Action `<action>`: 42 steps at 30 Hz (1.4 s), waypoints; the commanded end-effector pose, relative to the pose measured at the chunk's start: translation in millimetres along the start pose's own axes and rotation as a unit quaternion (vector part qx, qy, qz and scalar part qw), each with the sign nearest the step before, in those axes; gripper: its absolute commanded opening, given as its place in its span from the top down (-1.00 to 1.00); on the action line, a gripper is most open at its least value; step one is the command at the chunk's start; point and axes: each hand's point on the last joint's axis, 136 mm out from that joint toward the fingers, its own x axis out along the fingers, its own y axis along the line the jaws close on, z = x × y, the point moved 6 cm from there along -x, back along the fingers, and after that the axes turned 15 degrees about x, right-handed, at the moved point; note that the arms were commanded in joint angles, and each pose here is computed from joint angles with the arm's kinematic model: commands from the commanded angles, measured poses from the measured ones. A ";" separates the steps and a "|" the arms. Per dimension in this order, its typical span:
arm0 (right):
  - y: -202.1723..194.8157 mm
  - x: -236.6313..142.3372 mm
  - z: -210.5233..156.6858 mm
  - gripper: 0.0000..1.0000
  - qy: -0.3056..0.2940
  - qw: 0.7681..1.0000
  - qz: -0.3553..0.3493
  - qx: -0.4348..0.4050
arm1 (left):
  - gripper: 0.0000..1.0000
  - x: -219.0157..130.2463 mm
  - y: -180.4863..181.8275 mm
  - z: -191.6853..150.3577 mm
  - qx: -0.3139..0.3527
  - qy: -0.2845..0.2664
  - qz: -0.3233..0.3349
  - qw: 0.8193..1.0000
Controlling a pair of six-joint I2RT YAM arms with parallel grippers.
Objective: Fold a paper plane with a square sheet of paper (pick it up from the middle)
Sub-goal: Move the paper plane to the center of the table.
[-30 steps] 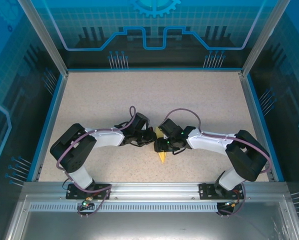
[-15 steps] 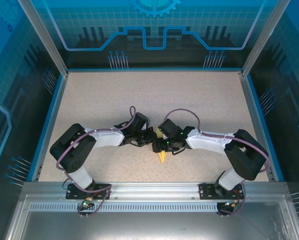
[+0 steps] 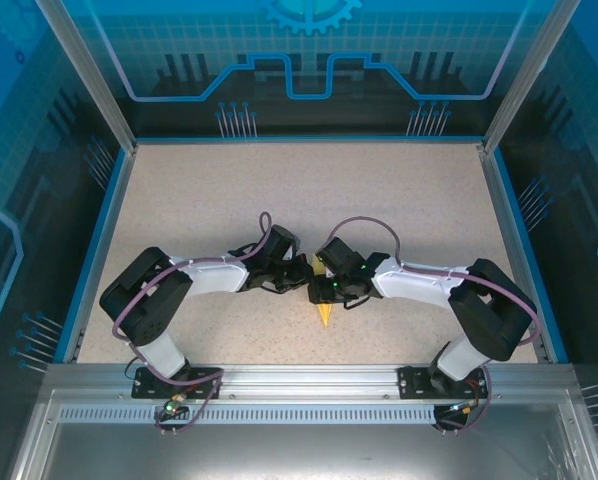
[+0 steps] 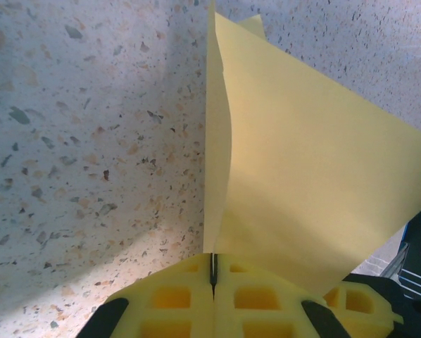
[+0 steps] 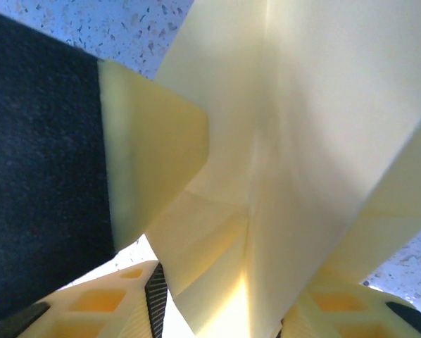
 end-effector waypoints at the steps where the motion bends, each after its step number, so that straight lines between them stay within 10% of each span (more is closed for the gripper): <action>1: -6.1 -1.5 -7.2 0.19 -0.003 1.000 -0.018 -0.006 | 0.96 -2.8 -2.3 2.5 0.007 0.001 0.001 1.000; 29: -4.6 -8.6 -4.9 -0.19 -0.002 1.000 0.025 0.007 | 0.98 0.6 2.4 1.8 0.025 0.004 0.016 1.000; 42: -12.6 -4.6 -3.5 0.29 -0.004 1.000 -0.002 0.013 | 0.98 -0.3 2.9 1.8 0.027 0.002 0.017 0.999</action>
